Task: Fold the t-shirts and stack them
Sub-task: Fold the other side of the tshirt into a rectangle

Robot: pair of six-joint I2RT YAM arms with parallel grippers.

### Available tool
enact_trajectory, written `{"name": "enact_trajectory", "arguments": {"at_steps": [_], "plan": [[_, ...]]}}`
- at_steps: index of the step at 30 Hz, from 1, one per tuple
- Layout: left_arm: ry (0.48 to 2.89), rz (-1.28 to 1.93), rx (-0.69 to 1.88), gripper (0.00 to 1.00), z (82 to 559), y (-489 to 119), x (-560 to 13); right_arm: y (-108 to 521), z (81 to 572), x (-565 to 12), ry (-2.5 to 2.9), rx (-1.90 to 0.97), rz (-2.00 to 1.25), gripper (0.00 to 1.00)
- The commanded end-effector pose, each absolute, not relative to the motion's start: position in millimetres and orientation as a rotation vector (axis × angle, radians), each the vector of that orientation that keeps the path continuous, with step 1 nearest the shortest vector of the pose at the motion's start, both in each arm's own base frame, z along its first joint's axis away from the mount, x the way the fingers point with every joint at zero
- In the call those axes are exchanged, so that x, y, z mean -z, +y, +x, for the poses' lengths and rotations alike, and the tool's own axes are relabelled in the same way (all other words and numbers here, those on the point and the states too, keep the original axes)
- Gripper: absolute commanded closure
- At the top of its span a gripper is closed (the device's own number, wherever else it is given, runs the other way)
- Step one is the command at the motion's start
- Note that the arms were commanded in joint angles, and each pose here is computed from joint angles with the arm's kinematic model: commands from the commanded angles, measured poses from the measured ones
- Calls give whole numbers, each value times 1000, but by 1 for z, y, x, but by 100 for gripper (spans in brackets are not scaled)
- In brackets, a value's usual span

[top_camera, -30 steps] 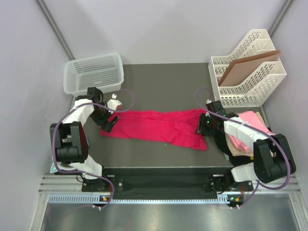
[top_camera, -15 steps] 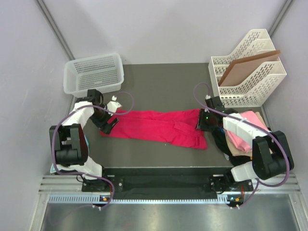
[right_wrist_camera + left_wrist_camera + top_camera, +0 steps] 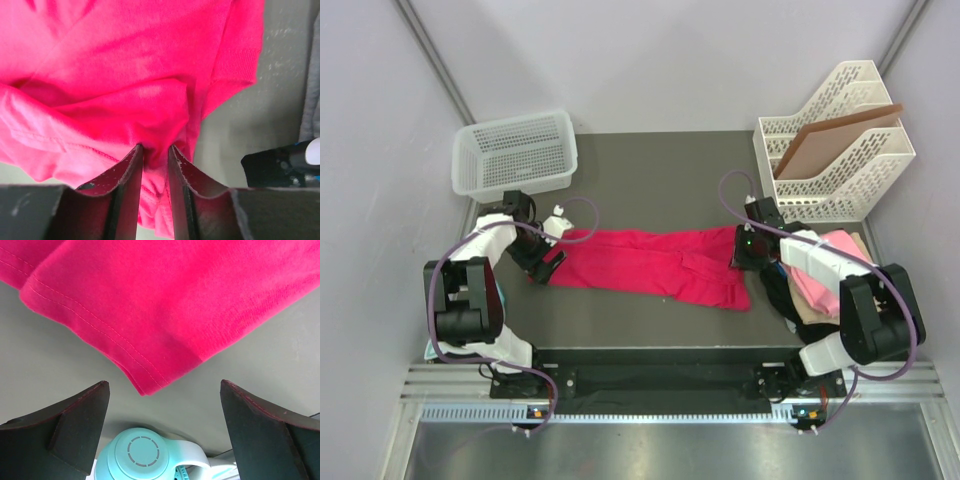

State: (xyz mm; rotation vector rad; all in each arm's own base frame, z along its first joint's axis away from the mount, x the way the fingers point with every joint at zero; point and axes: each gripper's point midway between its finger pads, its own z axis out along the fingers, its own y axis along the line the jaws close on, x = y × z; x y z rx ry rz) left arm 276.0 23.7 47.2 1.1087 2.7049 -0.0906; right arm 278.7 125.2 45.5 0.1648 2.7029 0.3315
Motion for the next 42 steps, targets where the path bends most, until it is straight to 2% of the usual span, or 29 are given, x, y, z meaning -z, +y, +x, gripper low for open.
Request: {"name": "enact_trajectory", "arguments": {"at_steps": [1,6,10,16,25,37,42], "plan": [[2659,1114,47,4,279,25,-57,128,303,-71,2619,-311,127,73],[2660,1115,53,4,279,25,-55,126,307,-77,2605,-297,124,73],[2659,1114,52,4,278,25,-55,125,309,-72,2611,-288,128,86],[2658,1128,16,4,278,29,-54,126,309,-66,2622,-288,138,100],[2662,1126,18,4,276,29,-53,120,316,-67,2609,-272,155,100],[2661,1142,-10,3,273,32,-52,116,356,-80,2571,-191,148,100],[2666,1147,-5,4,272,32,-49,113,355,-65,2604,-157,132,100]]}}
